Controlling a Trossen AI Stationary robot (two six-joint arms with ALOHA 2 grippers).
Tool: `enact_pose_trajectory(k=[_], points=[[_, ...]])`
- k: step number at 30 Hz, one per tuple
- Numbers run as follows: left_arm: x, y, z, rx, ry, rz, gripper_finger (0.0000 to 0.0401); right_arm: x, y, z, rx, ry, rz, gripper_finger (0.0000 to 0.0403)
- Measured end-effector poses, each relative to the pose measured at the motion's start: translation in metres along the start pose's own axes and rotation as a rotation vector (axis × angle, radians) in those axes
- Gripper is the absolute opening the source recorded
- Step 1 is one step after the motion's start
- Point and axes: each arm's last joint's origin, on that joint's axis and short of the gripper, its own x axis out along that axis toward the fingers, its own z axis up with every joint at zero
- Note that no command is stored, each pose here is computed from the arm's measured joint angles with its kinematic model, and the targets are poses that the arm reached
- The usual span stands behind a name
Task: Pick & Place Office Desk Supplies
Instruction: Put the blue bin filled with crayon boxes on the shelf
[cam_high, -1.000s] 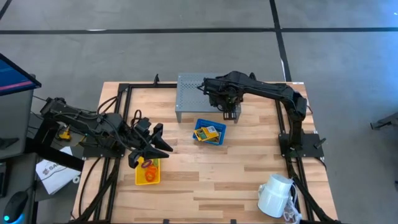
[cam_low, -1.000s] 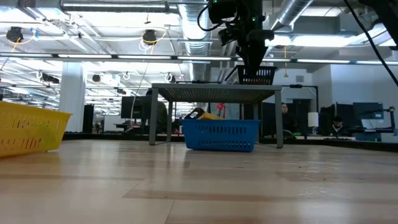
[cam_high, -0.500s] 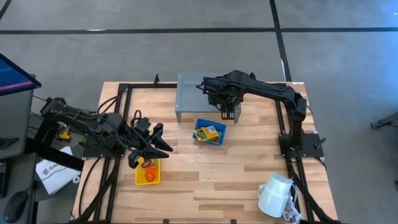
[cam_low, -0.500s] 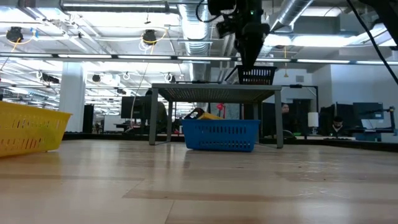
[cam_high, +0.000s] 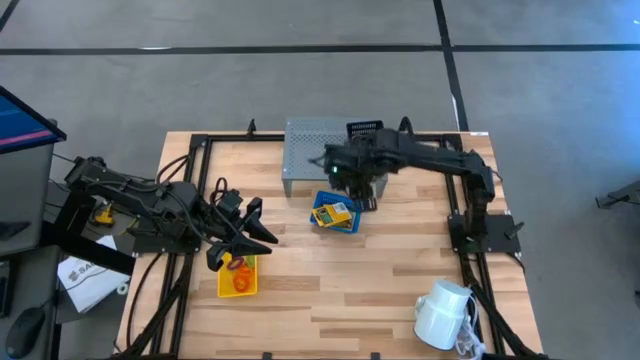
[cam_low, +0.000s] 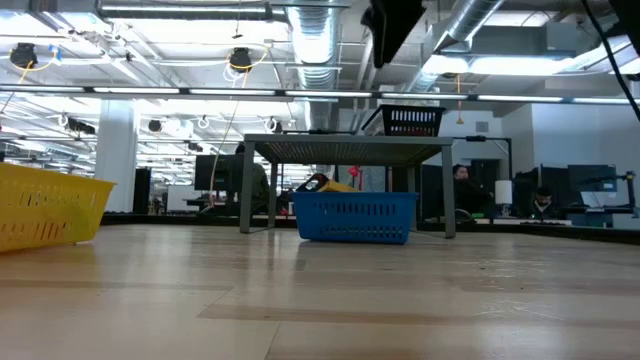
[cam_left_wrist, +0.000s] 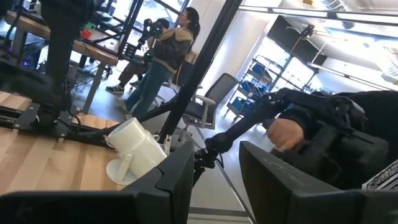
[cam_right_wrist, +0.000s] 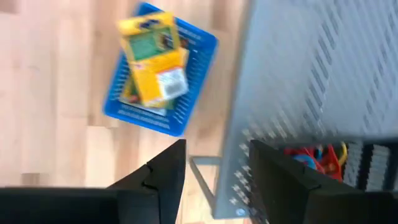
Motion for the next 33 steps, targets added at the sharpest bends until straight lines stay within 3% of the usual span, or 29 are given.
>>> enact_pose_trajectory(k=[10, 16, 20, 23, 29, 33], points=[[-0.006, -0.001, 0.0, -0.001, 0.033, -0.019, 0.0123, -0.017, 0.065, 0.016, -0.225, -0.109, 0.104, 0.0172], [-0.018, -0.002, 0.001, -0.002, 0.068, -0.002, 0.0123, -0.022, 0.084, 0.02, -0.368, -0.158, 0.122, 0.0172], [-0.027, -0.003, 0.002, -0.003, 0.089, -0.001, 0.0123, -0.01, 0.095, 0.022, -0.504, -0.151, 0.162, 0.0172], [-0.033, -0.003, 0.003, -0.003, 0.095, 0.001, 0.0123, 0.006, 0.097, 0.023, -0.484, -0.15, 0.264, 0.0166], [-0.038, -0.003, 0.003, 0.014, 0.109, 0.01, 0.0123, 0.049, 0.09, 0.013, -0.47, -0.007, 0.297, 0.0145], [-0.038, -0.004, 0.004, 0.041, 0.1, 0.008, 0.0123, 0.069, 0.086, 0.01, -0.442, 0.012, 0.313, 0.0125]])
